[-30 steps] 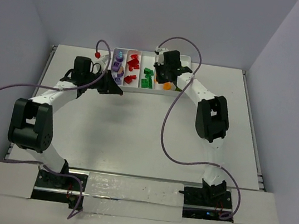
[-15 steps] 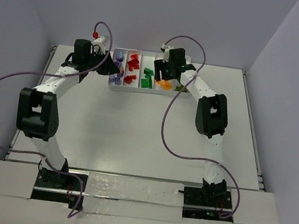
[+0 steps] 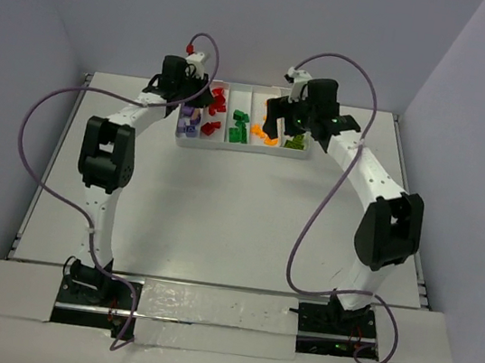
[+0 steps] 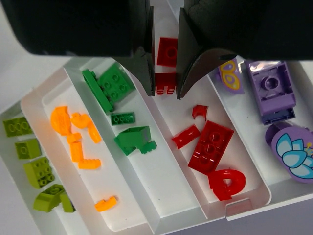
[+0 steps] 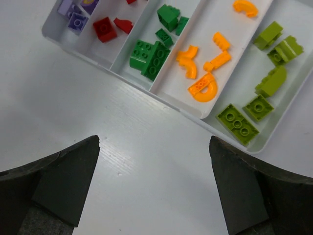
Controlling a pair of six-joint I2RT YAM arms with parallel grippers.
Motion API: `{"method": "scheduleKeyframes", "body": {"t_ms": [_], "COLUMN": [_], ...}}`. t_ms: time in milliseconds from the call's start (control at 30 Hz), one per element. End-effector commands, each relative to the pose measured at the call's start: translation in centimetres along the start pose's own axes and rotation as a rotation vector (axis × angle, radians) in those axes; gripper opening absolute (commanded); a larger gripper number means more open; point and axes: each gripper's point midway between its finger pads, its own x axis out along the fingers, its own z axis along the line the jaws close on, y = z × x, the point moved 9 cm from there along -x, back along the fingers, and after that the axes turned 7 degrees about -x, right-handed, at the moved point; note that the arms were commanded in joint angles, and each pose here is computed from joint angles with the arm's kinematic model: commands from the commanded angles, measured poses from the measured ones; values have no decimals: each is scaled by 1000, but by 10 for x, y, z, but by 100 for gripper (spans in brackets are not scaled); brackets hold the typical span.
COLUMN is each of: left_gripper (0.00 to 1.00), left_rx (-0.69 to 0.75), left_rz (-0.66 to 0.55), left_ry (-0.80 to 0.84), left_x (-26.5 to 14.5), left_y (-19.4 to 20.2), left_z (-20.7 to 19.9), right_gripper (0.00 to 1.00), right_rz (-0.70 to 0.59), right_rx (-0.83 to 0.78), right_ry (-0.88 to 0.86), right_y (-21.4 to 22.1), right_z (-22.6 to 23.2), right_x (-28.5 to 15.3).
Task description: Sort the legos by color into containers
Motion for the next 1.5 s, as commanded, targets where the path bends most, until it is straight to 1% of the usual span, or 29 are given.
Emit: {"method": "scheduleKeyframes", "body": {"t_ms": [0, 100, 167, 233, 267, 333, 433, 533, 633, 667, 700, 733, 767, 800, 900, 933, 967, 1000, 1033, 1067, 1100, 1133, 1167, 1200, 1267, 1333, 1367, 1467], "left_gripper": [3, 6, 12, 24, 32, 54, 66, 74, 76, 77, 78, 78, 80, 88, 93, 94, 95, 96, 96, 96, 96, 97, 99, 99, 99, 99, 99, 99], "left_rx": [47, 41, 37, 38, 41, 53, 68, 86, 102, 105, 105, 104, 91, 73, 39, 29, -3, -7, -22, -40, -26, -21, -9, -16, 38, 55, 65, 74], "left_rz": [-40, -19, -7, 0, -3, -6, -33, -68, -99, -102, -100, -100, -98, -93, -48, -17, 34, 27, 54, 93, 56, 45, 26, 45, -9, -4, -20, -19], "left_ry": [-27, -44, -60, -72, -78, -87, -86, -66, -54, -52, -56, -57, -83, -107, -124, -103, -124, -122, -130, -137, -129, -135, -164, -200, -239, -274, -284, -325], "left_x": [20, 34, 38, 40, 39, 38, 31, 17, -9, -18, -35, -36, -56, -73, -110, -120, -128, -149, -166, -167, -189, -201, -220, -229, -256, -265, -272, -283], "left_y": [-10, 2, 7, 10, 10, 7, -10, -38, -65, -70, -77, -78, -80, -79, -64, -56, -37, -37, -22, -7, -8, -3, 8, 25, 30, 44, 44, 61], "left_z": [0, 6, 10, 12, 13, 13, 5, -9, -26, -31, -39, -39, -46, -50, -52, -52, -44, -49, -46, -38, -44, -43, -39, -31, -37, -35, -37, -35], "right_gripper": [100, 100, 100, 100, 100, 100, 100, 100, 100, 100, 100, 100, 100, 100, 100, 100, 100, 100, 100, 100, 100, 100, 100, 100, 100, 100, 100, 100], "right_rz": [-13, -10, -15, -12, -11, -13, -18, -28, -36, -40, -45, -48, -52, -54, -40, -49, -48, -39, -20, -27, -7, 2, 11, 3, 21, 46, 49, 38], "right_rx": [36, 45, 43, 43, 44, 46, 51, 49, 43, 38, 35, 34, 29, 27, 36, 36, 40, 45, 54, 51, 56, 58, 61, 60, 61, 68, 68, 72], "right_ry": [22, 40, 51, 51, 52, 47, 44, 50, 58, 62, 67, 67, 72, 78, 83, 85, 88, 92, 95, 100, 104, 109, 119, 135, 157, 168, 174, 184], "right_y": [10, 16, 17, 18, 18, 18, 17, 15, 15, 14, 14, 14, 15, 17, 28, 29, 33, 42, 52, 51, 62, 69, 79, 82, 94, 108, 111, 117], "right_z": [-12, -15, -16, -16, -17, -16, -16, -16, -15, -15, -15, -14, -14, -15, -17, -16, -16, -16, -16, -15, -15, -14, -13, -12, -11, -9, -9, -6], "right_x": [-30, -41, -46, -47, -47, -47, -47, -50, -55, -57, -60, -62, -66, -71, -75, -81, -84, -88, -89, -93, -94, -97, -102, -108, -112, -112, -113, -116]}}
